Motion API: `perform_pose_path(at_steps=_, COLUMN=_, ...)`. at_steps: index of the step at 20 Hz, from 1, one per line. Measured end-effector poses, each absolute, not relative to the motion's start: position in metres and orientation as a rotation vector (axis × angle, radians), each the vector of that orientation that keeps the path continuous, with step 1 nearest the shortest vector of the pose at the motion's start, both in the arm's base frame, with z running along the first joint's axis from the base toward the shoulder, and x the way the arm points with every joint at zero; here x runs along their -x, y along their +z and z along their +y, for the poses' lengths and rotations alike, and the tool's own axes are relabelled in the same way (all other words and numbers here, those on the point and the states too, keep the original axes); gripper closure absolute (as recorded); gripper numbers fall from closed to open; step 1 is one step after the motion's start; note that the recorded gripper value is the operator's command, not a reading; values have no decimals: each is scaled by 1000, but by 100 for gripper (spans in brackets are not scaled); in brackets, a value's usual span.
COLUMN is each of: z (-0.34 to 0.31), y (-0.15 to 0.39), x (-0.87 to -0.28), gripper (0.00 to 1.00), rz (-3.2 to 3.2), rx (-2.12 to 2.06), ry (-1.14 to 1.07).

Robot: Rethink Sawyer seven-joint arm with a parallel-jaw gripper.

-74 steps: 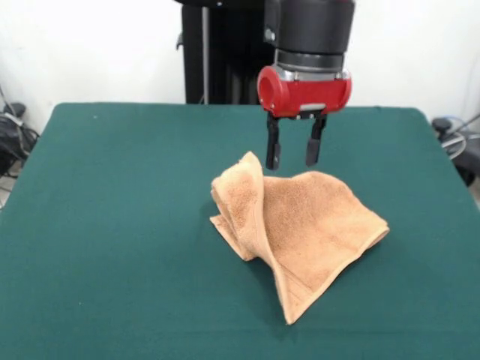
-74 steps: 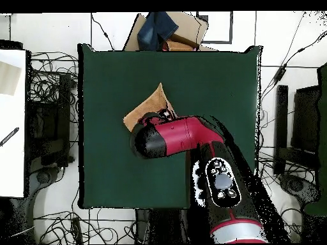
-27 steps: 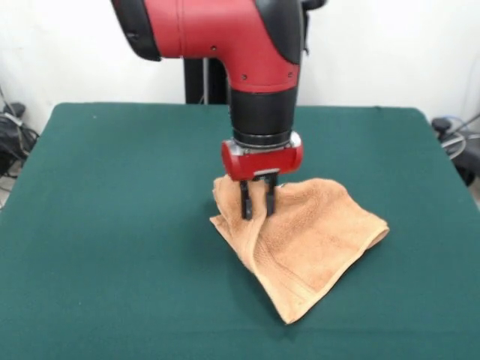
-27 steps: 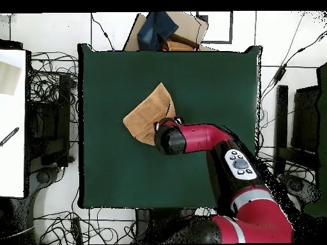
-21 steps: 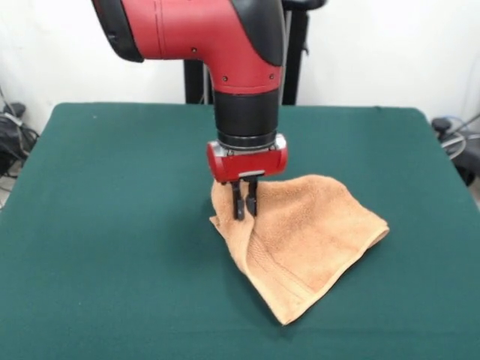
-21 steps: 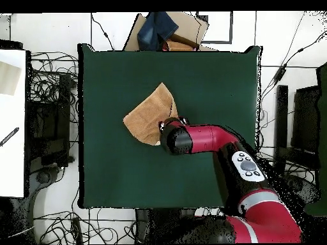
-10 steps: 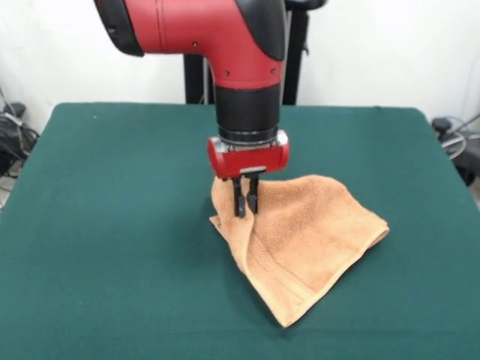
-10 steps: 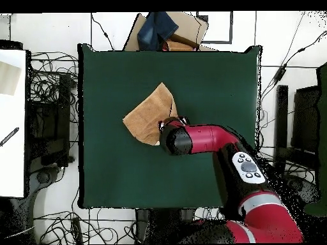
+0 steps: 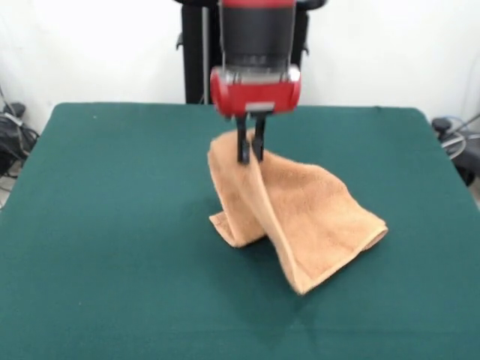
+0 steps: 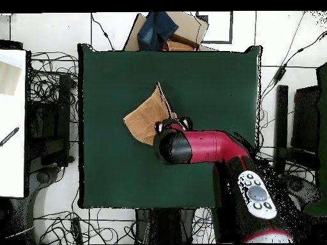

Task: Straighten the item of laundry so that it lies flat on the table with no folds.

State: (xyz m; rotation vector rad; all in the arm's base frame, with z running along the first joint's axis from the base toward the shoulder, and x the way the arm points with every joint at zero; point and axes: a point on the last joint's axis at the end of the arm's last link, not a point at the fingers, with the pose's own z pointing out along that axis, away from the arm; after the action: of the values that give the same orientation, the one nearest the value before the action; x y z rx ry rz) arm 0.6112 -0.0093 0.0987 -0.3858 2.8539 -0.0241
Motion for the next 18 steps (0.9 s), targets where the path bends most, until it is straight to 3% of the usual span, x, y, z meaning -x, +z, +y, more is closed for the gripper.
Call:
perform_pose_path(at_steps=7, z=-13, y=141, x=-616, gripper=100, rz=2859, rx=331, ry=-39)
perform_pose_path(at_steps=18, z=-27, y=103, x=-610, gripper=100, rz=2902, rx=269, ry=55)
